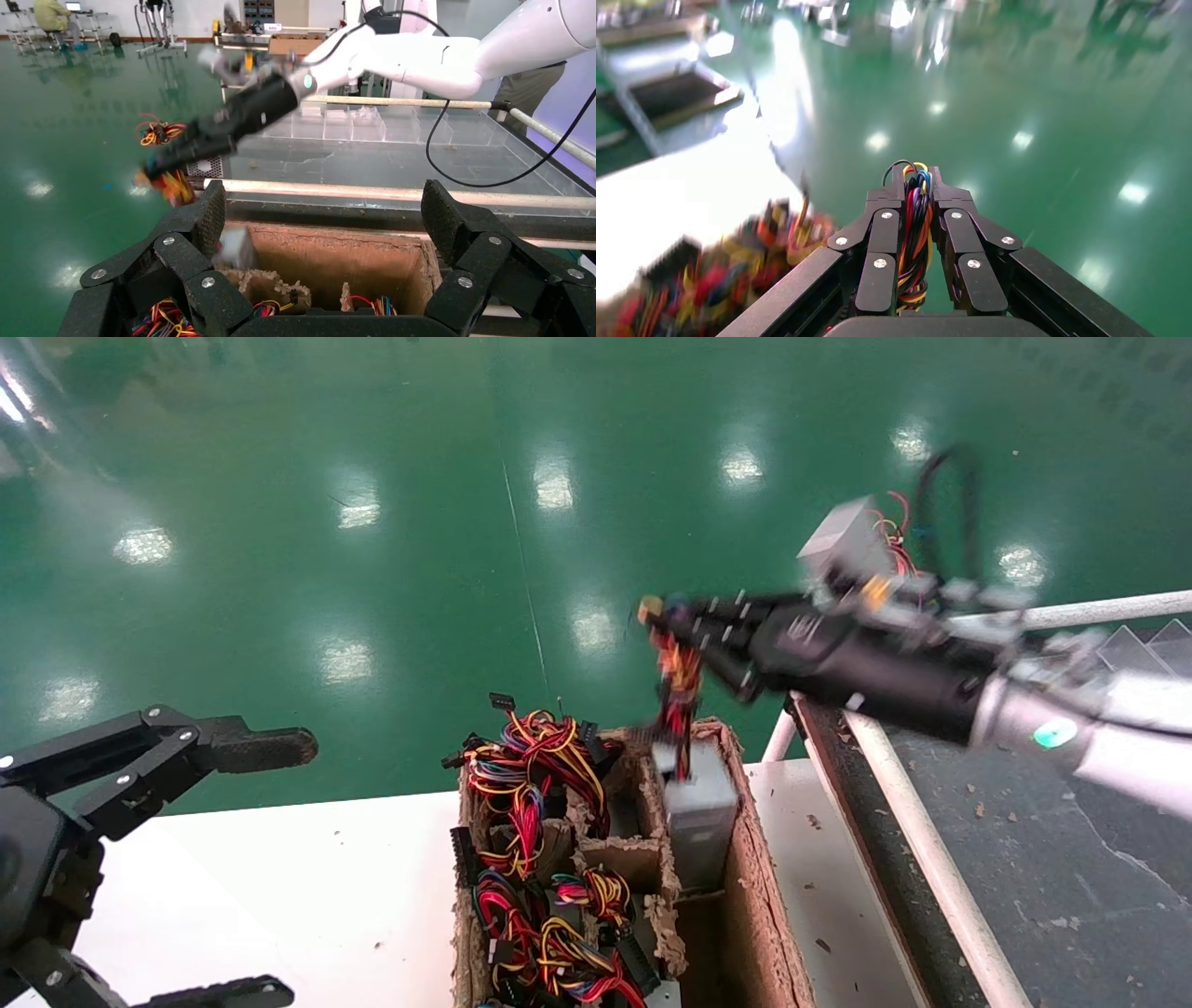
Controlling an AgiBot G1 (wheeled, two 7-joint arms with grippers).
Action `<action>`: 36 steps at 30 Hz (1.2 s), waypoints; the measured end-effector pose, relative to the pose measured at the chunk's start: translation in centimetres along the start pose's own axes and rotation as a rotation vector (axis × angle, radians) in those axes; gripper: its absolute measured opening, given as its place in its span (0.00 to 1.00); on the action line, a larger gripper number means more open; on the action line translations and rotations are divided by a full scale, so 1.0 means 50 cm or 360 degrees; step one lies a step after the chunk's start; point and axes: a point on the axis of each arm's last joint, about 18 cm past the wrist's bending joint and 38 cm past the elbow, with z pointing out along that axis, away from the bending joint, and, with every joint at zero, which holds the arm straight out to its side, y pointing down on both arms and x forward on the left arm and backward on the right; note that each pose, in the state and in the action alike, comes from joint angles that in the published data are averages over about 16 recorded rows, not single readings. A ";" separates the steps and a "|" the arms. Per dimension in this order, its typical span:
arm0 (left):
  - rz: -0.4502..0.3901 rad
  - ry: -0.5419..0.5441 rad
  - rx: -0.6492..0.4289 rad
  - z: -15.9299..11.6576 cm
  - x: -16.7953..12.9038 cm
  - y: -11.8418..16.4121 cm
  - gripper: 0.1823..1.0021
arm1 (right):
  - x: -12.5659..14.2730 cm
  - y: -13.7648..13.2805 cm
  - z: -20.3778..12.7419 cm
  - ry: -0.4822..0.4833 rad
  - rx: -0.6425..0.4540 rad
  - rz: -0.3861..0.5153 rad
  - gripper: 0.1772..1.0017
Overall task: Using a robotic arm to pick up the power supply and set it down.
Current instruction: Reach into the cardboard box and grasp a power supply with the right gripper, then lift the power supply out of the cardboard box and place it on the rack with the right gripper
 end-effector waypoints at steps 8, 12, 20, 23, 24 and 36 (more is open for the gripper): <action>0.0000 0.0000 0.0000 0.000 0.000 0.000 1.00 | 0.064 -0.154 -0.070 0.0161 0.0256 -0.0095 0.09; 0.0000 0.0000 0.0000 0.000 0.000 0.000 1.00 | 0.100 -0.227 -0.104 0.0261 0.0349 -0.0183 0.09; 0.0000 0.0000 0.0000 0.000 0.000 0.000 1.00 | 0.187 -0.328 -0.176 0.0543 0.0412 -0.0380 0.09; 0.0000 0.0000 0.0000 0.000 0.000 0.000 1.00 | 0.222 -0.347 -0.206 0.0658 0.0392 -0.0433 0.09; 0.0000 0.0000 0.0000 0.000 0.000 0.000 1.00 | 0.235 -0.350 -0.217 0.0697 0.0381 -0.0447 0.09; 0.0000 0.0000 0.0000 0.000 0.000 0.000 1.00 | 0.336 -0.304 -0.362 0.0988 0.0128 -0.0501 0.09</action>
